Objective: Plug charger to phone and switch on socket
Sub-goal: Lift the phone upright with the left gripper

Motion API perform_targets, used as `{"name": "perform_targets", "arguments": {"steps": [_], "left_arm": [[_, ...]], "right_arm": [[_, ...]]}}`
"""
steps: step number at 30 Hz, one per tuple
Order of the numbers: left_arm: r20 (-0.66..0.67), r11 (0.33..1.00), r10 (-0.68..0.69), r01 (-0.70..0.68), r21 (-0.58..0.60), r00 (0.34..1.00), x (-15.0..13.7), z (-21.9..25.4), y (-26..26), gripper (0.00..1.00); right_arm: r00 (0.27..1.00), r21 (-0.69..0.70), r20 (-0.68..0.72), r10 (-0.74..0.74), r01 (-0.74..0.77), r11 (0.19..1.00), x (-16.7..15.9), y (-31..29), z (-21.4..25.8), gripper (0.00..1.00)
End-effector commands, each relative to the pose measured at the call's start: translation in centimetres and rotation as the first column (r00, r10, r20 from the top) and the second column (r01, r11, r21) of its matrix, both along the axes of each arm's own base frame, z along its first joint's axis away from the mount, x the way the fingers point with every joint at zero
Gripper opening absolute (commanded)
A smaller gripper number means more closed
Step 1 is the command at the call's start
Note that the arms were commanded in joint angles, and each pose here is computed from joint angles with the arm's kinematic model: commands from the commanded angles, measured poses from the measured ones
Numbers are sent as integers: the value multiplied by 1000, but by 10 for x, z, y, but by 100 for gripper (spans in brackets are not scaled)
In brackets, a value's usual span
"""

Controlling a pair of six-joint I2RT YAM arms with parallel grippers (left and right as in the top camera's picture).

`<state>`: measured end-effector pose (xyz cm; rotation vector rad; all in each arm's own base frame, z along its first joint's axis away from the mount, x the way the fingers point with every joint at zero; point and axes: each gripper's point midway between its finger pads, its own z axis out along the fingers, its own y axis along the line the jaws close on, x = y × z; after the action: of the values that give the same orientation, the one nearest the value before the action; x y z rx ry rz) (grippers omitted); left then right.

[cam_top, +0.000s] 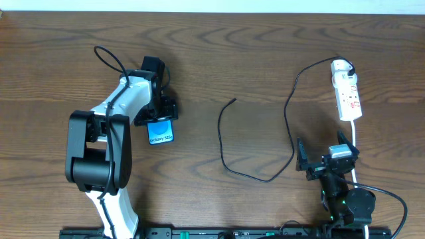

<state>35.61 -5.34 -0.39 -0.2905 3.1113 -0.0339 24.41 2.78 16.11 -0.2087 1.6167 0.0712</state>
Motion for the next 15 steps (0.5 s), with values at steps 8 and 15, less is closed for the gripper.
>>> {"name": "perform_targets", "arguments": {"steps": [8,15], "left_arm": [[-54,999,43,-43,-12,998,-14,-14,-5,81],[-54,999,42,-43,-12,998,-14,-14,-5,72]], "right_arm": [[1000,10,-2,-1,1,1000,0,1,-1,99],[1000,10,-2,-1,1,1000,0,1,-1,99]]}}
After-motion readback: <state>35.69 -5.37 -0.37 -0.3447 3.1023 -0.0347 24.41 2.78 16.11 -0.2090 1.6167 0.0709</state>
